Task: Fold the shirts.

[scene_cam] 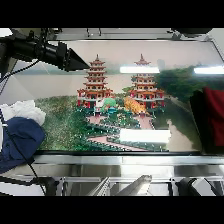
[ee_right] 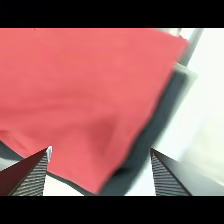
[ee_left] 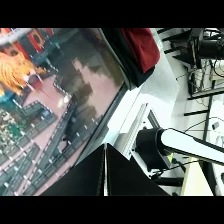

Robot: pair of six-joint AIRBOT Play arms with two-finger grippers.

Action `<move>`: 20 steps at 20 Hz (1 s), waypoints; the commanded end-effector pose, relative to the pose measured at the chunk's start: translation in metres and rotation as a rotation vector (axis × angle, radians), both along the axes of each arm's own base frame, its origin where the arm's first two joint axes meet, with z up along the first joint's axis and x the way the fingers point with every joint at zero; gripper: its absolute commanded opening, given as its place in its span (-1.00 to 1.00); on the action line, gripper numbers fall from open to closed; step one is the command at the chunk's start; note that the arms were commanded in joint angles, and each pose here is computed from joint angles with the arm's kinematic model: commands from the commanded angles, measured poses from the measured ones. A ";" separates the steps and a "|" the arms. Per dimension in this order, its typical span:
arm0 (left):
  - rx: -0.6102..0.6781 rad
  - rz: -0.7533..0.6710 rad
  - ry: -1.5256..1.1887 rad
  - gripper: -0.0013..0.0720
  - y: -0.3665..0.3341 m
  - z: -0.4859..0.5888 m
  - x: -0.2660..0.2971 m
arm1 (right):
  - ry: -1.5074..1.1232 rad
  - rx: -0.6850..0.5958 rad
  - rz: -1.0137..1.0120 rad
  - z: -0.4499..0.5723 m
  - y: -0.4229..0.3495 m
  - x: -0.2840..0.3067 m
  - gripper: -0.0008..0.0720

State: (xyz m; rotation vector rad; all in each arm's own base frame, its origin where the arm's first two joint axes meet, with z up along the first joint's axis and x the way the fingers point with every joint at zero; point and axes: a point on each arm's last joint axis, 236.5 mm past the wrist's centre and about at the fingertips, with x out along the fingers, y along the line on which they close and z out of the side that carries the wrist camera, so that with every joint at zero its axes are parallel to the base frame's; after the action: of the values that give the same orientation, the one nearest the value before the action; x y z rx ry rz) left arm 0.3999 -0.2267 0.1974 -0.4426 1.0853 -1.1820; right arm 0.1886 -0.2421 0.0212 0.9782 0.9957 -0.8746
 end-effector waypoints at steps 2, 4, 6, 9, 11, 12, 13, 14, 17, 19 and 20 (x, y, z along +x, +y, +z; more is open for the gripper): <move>0.000 -0.004 0.002 -0.95 0.000 0.000 -0.001 | 0.023 0.032 0.035 0.002 0.014 -0.006 0.95; -0.001 -0.003 -0.006 -0.95 0.002 0.003 -0.001 | -0.090 0.060 0.081 0.016 0.026 0.019 0.94; 0.000 0.006 -0.055 -0.96 0.010 0.018 0.003 | -0.262 0.125 0.146 0.039 0.049 0.054 0.92; 0.003 0.050 -0.161 -0.96 0.028 0.049 0.013 | -0.560 0.245 0.380 0.095 0.116 0.108 -0.59; 0.007 0.046 -0.160 -0.96 0.030 0.051 0.006 | -0.610 0.283 0.515 0.113 0.161 0.121 -0.93; 0.005 0.039 -0.146 -0.96 0.028 0.047 -0.001 | -0.608 0.282 0.592 0.118 0.186 0.122 -0.93; 0.004 0.019 -0.140 -0.96 0.022 0.041 -0.011 | -0.616 0.278 0.683 0.123 0.212 0.122 -0.93; 0.001 0.000 -0.129 -0.96 0.016 0.034 -0.023 | -0.619 0.276 0.778 0.127 0.241 0.119 -0.93; -0.006 -0.043 -0.046 -0.96 -0.005 0.001 -0.070 | -0.630 0.286 1.044 0.132 0.329 0.090 -0.93; -0.006 -0.036 0.026 -0.96 -0.017 -0.025 -0.105 | -0.639 0.262 1.166 0.123 0.366 0.068 -0.93; -0.002 -0.030 0.063 -0.96 -0.023 -0.040 -0.124 | -0.639 0.255 1.216 0.115 0.381 0.057 -0.93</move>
State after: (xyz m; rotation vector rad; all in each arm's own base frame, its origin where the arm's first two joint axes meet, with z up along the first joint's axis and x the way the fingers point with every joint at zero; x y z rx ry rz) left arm 0.3203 -0.2362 0.1931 -0.4271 1.0870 -1.2169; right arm 0.2763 0.0867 0.1431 0.7245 0.9176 0.4134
